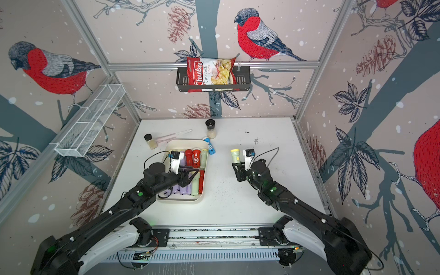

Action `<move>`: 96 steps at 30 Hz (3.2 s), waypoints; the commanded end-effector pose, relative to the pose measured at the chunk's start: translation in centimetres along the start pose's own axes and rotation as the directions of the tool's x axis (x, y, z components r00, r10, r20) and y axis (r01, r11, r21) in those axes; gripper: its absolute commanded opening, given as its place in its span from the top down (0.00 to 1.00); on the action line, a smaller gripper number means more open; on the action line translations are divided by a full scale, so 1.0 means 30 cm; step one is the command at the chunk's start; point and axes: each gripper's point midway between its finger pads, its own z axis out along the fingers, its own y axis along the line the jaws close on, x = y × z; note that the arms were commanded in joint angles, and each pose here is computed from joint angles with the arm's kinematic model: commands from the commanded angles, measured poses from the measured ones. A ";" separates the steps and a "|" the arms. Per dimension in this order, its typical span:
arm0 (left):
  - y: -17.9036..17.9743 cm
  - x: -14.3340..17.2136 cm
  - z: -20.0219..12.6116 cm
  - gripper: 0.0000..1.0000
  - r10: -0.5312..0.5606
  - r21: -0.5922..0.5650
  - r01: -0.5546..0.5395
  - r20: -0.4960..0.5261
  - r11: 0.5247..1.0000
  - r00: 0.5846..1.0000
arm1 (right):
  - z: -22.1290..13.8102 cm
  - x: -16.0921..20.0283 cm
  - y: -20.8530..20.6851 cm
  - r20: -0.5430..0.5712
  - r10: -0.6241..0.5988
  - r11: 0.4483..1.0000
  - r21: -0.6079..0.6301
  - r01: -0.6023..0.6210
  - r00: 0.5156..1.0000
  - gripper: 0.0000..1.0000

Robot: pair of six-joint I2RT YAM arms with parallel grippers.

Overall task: Put the flashlights into the storage boxes
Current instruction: Pick up the flashlight from the center of the board, then place the flashlight at the storage box.

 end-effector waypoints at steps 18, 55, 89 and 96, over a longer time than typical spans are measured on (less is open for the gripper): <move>-0.271 -0.073 -0.056 0.42 0.200 0.346 -0.274 0.236 0.897 0.951 | -0.194 -0.107 0.270 0.337 -0.329 0.818 -0.366 0.445 0.882 0.71; -0.511 -0.010 -0.076 0.62 0.354 0.529 -0.534 0.409 0.659 0.841 | -0.249 0.082 0.528 0.367 -0.429 0.443 -0.711 0.546 0.826 0.71; 0.132 0.075 -0.086 0.88 -0.165 -0.484 0.012 -0.274 0.875 0.947 | -0.178 0.059 0.359 0.258 -0.389 0.745 -0.477 0.467 0.884 0.00; 0.223 0.116 -0.081 0.87 -0.238 -0.572 0.012 -0.322 0.820 0.917 | -0.176 0.064 0.358 0.250 -0.391 0.745 -0.479 0.464 0.886 0.00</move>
